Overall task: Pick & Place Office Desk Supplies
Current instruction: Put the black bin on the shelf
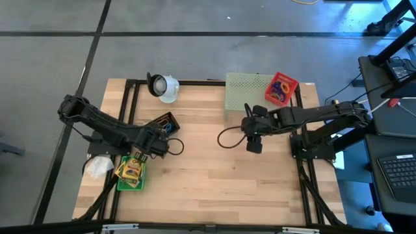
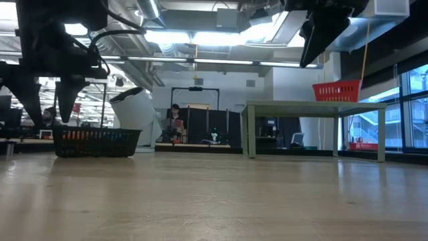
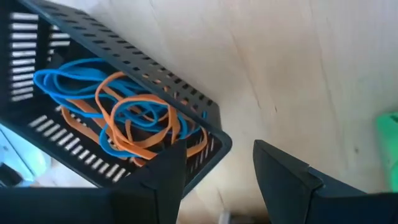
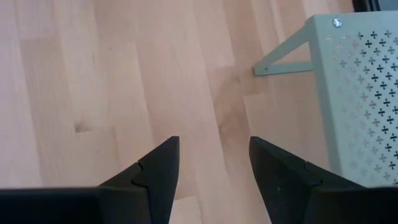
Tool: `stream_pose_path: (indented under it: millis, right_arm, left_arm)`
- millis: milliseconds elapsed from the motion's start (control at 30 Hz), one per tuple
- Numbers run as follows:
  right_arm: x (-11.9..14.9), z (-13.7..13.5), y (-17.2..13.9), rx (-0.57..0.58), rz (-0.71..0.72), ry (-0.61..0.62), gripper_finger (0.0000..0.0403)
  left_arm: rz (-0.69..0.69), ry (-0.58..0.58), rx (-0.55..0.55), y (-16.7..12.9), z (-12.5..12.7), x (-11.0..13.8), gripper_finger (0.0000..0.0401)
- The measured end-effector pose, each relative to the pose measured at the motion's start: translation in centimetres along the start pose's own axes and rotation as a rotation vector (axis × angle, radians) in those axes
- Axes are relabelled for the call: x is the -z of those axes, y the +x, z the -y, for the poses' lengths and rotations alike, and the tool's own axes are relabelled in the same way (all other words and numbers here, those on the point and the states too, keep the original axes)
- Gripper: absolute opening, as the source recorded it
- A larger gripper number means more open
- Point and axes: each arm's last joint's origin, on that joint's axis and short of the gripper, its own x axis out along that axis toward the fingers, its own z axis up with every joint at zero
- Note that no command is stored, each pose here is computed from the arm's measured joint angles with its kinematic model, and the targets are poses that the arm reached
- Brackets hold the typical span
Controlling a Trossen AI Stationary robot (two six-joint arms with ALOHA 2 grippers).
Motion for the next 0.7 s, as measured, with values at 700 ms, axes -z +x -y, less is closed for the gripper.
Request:
stream_pose_path:
  millis: [700]
  right_arm:
    - [0.1,-1.4,-0.4,-0.031,0.029,-0.018,0.0197]
  left_arm:
    - [-0.114,-0.119,0.055,2.7,-1.7,-1.0,0.0146]
